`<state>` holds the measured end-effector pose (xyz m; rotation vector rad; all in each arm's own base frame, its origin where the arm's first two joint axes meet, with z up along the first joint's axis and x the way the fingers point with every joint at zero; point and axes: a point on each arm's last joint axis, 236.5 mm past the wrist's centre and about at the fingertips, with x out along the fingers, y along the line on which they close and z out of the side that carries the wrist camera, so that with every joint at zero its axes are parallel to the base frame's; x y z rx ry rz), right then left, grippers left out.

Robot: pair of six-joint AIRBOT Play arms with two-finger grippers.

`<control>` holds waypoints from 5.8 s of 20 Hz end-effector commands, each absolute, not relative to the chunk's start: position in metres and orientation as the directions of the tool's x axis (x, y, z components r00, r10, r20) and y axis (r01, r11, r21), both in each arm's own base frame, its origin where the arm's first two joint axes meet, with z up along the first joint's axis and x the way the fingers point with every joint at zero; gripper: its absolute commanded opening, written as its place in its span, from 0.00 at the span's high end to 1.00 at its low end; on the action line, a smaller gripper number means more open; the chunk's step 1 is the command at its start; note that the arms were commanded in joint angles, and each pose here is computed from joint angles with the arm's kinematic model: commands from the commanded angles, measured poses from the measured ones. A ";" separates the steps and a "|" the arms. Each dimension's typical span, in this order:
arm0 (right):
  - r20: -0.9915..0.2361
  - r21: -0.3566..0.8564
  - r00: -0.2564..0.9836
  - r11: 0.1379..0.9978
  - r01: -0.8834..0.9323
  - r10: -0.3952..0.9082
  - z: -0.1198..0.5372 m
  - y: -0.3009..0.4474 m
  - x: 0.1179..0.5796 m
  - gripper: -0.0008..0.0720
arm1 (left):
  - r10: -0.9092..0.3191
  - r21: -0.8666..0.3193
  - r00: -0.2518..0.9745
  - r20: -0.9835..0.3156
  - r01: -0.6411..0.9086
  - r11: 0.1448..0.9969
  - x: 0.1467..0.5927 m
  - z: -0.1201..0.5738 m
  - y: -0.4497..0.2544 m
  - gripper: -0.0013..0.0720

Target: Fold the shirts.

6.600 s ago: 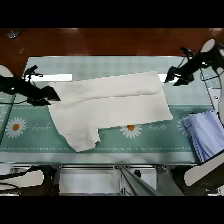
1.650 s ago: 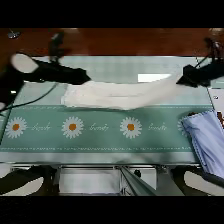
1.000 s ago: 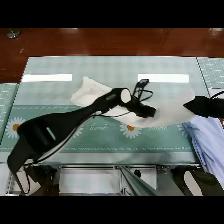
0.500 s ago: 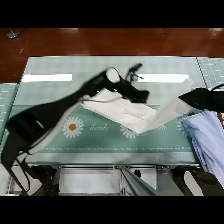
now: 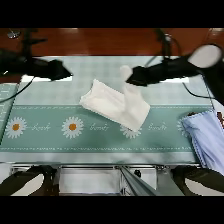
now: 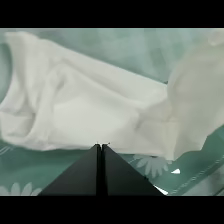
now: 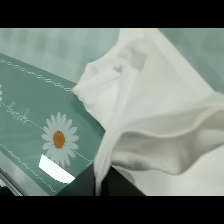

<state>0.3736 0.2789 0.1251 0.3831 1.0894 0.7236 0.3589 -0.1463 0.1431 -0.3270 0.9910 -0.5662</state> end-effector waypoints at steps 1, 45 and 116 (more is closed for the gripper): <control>-0.668 0.626 0.170 0.671 -0.398 0.724 0.089 0.368 0.405 0.96 | -0.456 -0.439 0.566 -0.687 0.177 0.881 0.296 0.123 -0.088 0.95; -0.725 0.642 0.208 0.754 -0.140 0.656 0.041 0.259 0.410 0.96 | -0.500 -0.601 0.524 -0.689 -0.028 0.799 0.288 0.018 -0.116 0.95; -0.975 -0.054 0.217 0.999 0.005 -0.054 -0.001 0.041 0.401 0.96 | -0.283 -0.214 0.363 -0.888 0.220 0.952 0.405 0.018 -0.119 0.95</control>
